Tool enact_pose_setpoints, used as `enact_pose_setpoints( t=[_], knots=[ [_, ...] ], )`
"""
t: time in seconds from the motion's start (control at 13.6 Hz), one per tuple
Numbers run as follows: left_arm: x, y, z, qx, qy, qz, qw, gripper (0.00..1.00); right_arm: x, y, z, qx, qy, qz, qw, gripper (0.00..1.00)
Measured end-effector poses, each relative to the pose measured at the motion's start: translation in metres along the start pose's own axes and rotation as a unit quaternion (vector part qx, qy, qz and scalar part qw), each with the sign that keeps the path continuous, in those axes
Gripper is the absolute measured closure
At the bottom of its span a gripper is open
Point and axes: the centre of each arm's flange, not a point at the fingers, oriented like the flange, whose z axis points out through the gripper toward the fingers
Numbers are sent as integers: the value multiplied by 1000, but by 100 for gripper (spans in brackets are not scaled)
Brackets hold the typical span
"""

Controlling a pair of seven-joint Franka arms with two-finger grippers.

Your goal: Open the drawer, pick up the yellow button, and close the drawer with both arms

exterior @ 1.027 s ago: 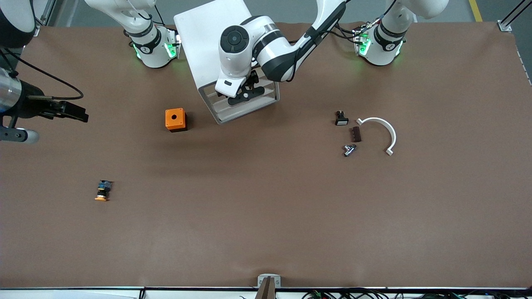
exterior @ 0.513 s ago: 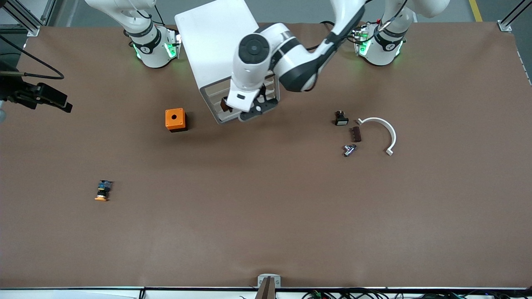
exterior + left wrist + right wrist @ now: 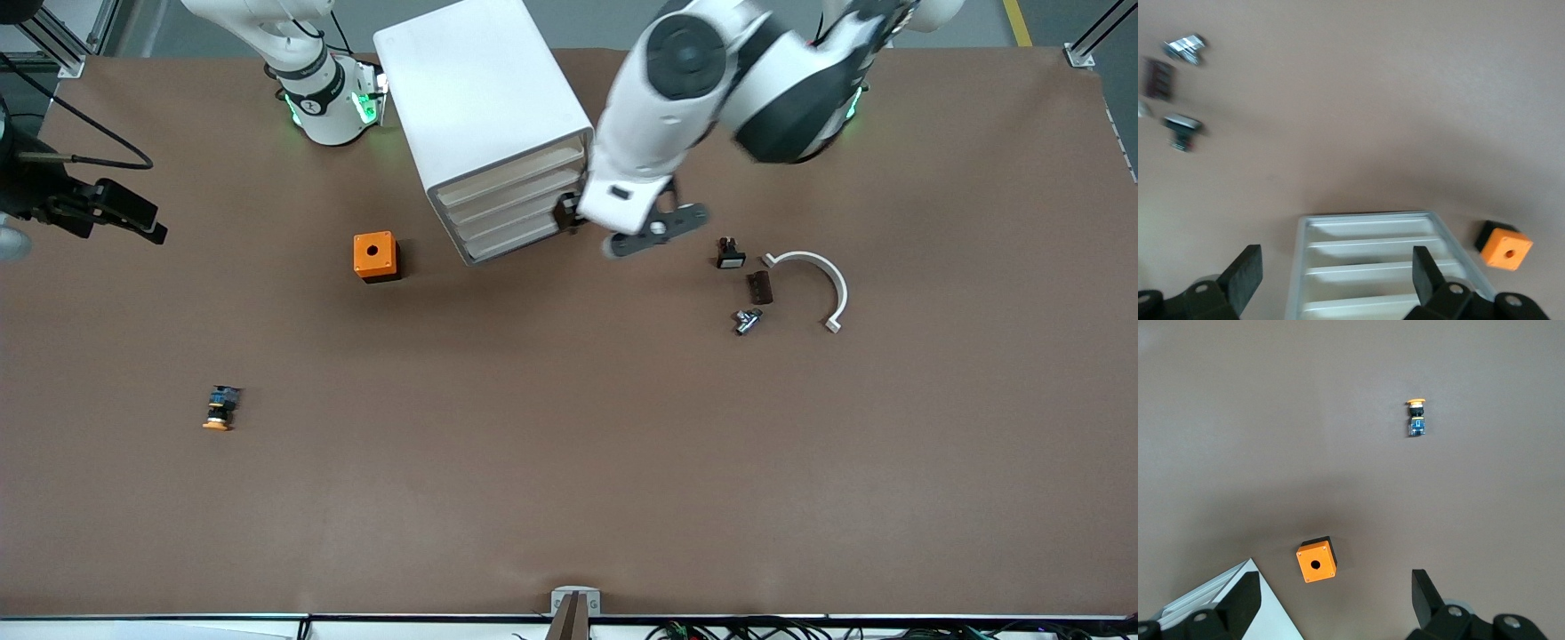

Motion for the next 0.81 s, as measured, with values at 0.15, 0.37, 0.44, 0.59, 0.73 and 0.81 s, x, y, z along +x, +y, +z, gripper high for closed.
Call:
enact_pose_setpoints(
  t=[0.15, 0.37, 0.44, 0.59, 0.73, 0.81],
  knots=[
    [30, -46, -42, 5, -1, 21, 1000, 0, -4, 0, -1, 0, 1, 0, 1000, 0],
    [76, -112, -77, 8, -7, 32, 999, 0, -7, 0, -1, 0, 4, -1, 1000, 0],
    [88, -125, -79, 9, -11, 32, 999, 0, -7, 0, 0, 0, 5, -1, 1000, 0],
    [107, -148, -72, 15, -22, 43, 999, 0, -7, 0, -1, 1, 9, -6, 1000, 0],
    [122, -177, -64, 20, -35, 60, 997, 0, -6, 1, -1, -1, 15, -22, 1000, 0],
    [129, -196, -63, 21, -39, 70, 997, 0, -5, 2, -1, -2, 16, -30, 999, 0]
  ],
)
